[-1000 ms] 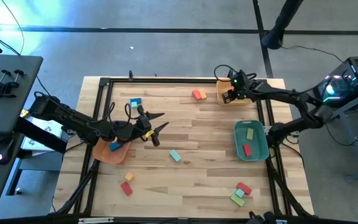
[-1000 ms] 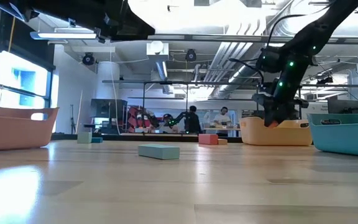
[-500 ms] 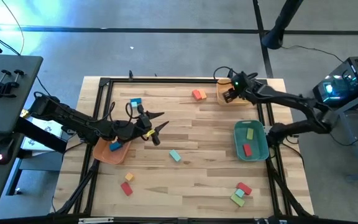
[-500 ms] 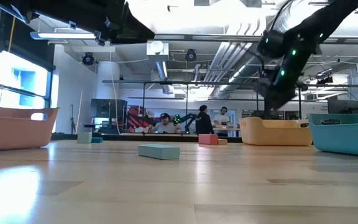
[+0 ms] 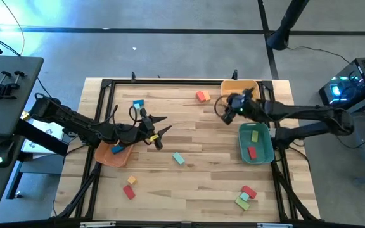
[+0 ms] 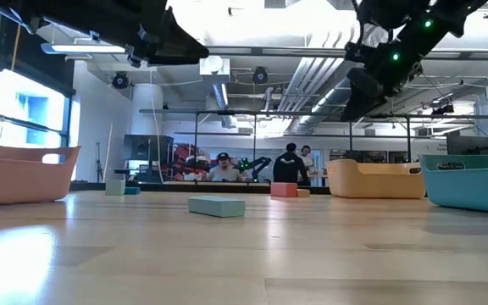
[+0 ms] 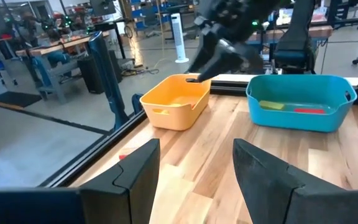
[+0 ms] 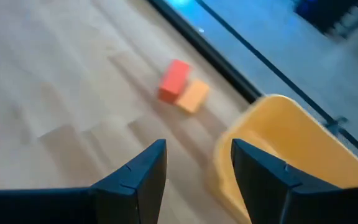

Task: Sort blocks by size
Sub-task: Put the thin yellow rectangular block into the green bin

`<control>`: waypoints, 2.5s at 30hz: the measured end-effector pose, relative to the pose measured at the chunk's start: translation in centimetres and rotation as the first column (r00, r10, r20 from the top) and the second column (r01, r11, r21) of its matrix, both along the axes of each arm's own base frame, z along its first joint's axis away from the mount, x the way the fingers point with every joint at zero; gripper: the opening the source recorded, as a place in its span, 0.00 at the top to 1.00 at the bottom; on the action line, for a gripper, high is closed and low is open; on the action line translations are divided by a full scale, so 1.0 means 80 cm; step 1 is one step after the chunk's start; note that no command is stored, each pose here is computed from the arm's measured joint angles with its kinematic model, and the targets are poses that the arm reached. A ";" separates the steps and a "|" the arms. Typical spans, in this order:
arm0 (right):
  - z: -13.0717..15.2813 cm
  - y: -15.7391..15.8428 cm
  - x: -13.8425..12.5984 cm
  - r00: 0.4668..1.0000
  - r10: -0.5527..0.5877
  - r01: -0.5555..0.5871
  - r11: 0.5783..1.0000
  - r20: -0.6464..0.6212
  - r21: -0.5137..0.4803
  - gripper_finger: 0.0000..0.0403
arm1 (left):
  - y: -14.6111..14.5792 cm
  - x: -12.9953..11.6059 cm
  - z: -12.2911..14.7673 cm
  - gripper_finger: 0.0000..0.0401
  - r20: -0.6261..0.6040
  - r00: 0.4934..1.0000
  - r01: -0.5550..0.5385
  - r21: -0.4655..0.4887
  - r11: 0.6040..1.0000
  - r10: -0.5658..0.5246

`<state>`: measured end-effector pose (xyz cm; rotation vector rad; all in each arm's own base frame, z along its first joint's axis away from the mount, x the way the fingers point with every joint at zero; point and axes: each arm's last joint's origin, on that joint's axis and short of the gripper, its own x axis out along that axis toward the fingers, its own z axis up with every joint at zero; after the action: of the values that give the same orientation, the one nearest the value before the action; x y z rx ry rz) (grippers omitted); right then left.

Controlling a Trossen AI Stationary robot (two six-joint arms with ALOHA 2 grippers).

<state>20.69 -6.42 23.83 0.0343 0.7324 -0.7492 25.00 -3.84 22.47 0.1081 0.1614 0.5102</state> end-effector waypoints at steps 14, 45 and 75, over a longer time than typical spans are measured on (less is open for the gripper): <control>-0.044 0.095 0.048 0.879 0.391 -0.414 0.909 0.272 0.033 0.56 | -0.006 -0.001 0.002 0.53 0.029 0.999 0.018 -0.017 1.000 -0.017; -0.051 0.063 0.058 0.941 0.158 -0.155 0.987 0.299 -0.034 0.56 | 0.018 0.008 -0.013 0.53 0.042 0.995 -0.083 -0.143 0.986 0.090; -0.110 -0.049 0.099 0.932 -0.013 0.058 0.992 0.362 -0.113 0.56 | 0.126 0.027 -0.076 0.53 -0.081 0.905 -0.426 -0.159 0.890 0.419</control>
<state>28.57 -10.31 15.01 0.0729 0.3343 -0.7943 27.13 6.23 16.43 -0.0906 0.2755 0.9281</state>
